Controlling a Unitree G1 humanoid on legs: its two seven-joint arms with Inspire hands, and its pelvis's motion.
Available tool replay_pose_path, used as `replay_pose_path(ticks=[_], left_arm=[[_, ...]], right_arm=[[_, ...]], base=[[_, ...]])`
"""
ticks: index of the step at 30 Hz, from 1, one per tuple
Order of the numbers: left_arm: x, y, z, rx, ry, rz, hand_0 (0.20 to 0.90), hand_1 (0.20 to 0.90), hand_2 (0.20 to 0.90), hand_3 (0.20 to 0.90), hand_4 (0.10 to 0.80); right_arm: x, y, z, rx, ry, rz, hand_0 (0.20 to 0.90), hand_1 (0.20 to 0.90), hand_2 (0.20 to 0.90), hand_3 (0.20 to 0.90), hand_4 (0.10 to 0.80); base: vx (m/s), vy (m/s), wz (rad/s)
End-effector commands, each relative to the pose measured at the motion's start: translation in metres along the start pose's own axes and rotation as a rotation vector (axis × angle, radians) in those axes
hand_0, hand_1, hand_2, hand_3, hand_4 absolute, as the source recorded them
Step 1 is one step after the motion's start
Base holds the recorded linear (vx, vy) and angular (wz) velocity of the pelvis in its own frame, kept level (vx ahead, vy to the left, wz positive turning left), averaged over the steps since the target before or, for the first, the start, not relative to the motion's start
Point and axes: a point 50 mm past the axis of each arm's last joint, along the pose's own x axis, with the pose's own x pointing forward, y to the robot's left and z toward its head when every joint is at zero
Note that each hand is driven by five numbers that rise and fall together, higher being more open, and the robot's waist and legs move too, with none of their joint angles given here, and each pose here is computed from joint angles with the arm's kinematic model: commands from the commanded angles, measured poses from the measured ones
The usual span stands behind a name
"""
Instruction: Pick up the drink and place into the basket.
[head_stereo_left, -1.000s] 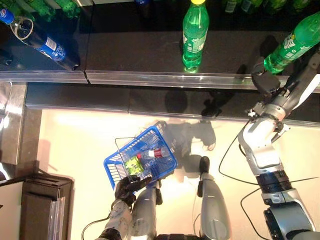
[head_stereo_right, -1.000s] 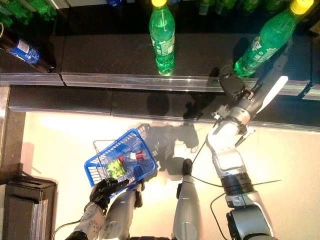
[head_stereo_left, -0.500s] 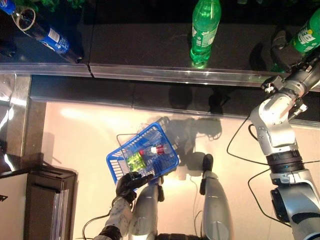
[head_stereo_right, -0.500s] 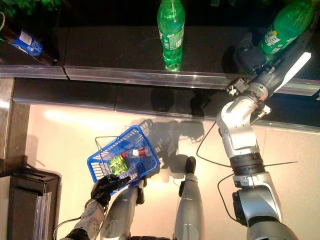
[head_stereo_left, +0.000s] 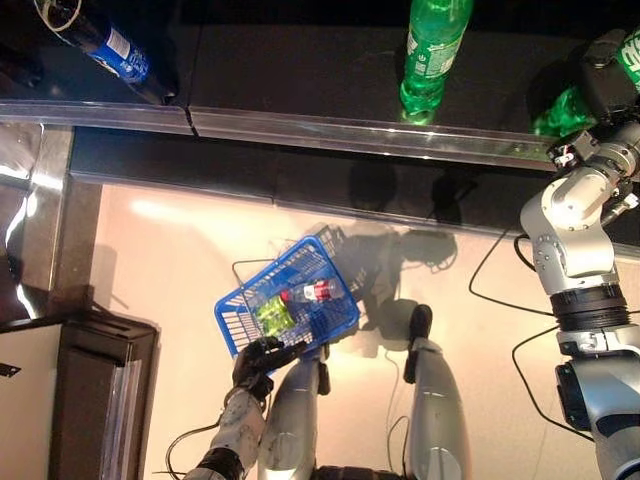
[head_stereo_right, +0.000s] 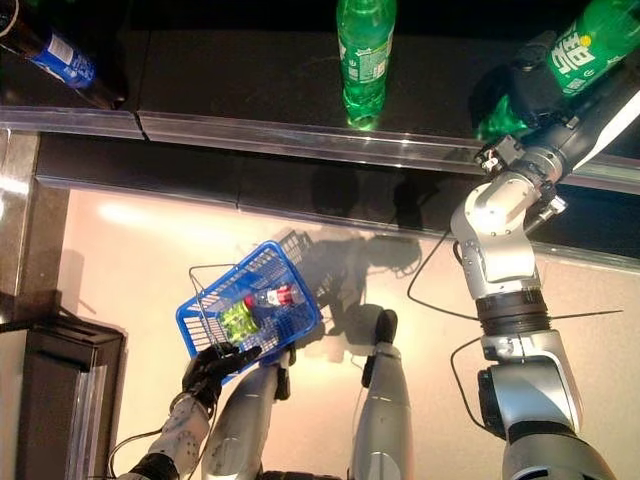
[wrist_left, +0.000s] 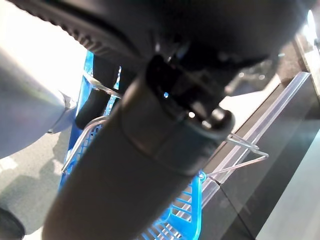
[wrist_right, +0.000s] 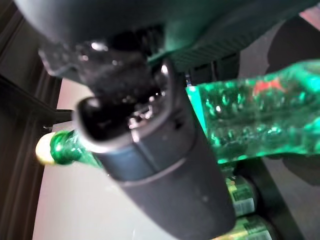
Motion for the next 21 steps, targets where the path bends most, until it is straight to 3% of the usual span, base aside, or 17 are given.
replay_pose_path(ticks=[1,11,21], left_arm=[[-0.013,0.048,0.014,0.007,-0.123,0.075,0.3,0.3,0.3,0.2,0.1],[-0.016,0.059,0.019,-0.091,-0.18,0.117,0.3,0.3,0.3,0.2,0.1],[-0.028,0.072,0.059,-0.194,-0.418,0.101,0.3,0.3,0.3,0.2,0.1]], right_arm=[[0.027,-0.005,0.074,0.118,-0.309,-0.026,0.3,0.3,0.3,0.2,0.1],[0.022,-0.016,0.072,0.101,-0.337,0.003,0.3,0.3,0.3,0.2,0.1],[-0.027,-0.032,0.057,0.032,-0.37,0.328,0.3,0.3,0.3,0.2,0.1]], base=[[0.0,0.0,0.0],[-0.01,0.048,0.01],[0.056,0.043,-0.02]])
